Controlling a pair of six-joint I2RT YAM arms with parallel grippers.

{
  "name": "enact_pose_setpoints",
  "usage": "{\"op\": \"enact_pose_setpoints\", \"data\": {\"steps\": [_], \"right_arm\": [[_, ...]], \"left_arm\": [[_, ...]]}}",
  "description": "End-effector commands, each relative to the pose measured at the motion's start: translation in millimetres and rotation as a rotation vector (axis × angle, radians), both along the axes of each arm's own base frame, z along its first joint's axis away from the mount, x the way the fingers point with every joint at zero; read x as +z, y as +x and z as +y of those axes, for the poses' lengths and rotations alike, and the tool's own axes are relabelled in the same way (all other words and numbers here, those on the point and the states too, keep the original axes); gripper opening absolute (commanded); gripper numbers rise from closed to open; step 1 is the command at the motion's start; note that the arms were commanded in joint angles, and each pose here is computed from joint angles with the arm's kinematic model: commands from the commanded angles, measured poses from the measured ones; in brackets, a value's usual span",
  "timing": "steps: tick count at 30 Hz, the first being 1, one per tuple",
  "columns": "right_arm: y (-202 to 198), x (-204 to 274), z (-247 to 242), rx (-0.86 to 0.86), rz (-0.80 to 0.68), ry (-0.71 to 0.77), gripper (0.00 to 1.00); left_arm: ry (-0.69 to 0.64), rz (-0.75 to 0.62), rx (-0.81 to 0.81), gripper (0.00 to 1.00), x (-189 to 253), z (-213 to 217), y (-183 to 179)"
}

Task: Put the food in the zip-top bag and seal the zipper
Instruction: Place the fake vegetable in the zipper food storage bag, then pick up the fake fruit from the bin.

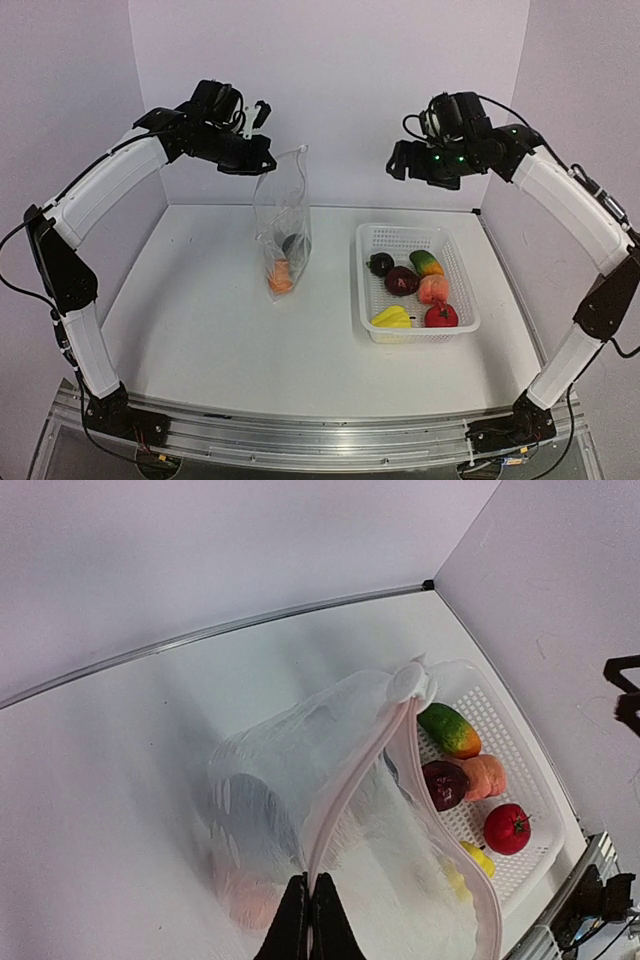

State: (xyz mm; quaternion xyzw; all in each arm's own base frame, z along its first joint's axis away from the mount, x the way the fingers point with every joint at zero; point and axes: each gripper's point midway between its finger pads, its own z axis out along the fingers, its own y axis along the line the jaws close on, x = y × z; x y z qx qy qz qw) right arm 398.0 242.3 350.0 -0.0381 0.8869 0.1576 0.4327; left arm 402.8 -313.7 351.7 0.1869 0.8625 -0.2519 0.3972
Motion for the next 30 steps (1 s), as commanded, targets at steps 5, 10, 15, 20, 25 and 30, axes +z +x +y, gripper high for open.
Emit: {"op": "enact_pose_setpoints", "data": {"steps": [5, 10, 15, 20, 25, 30], "right_arm": [[-25, -161, 5, 0.522, 0.334, -0.467, 0.98], [-19, -210, 1, 0.702, 0.390, -0.628, 0.98], [-13, -245, -12, 0.726, 0.490, -0.686, 0.98], [-8, -279, -29, 0.708, 0.580, -0.739, 0.98], [2, -302, -34, 0.686, 0.623, -0.769, 0.97], [9, -304, -31, 0.651, 0.623, -0.750, 0.64]], "left_arm": [[-0.018, -0.177, 0.016, 0.00, 57, 14, -3], [0.000, -0.175, 0.019, 0.00, 52, 14, -1], [0.002, -0.172, 0.011, 0.00, 49, 12, -1], [0.003, -0.169, 0.005, 0.00, 47, 10, 1], [0.000, -0.155, -0.006, 0.00, 42, 6, 2], [-0.001, -0.157, -0.009, 0.00, 43, 6, 1]]}}
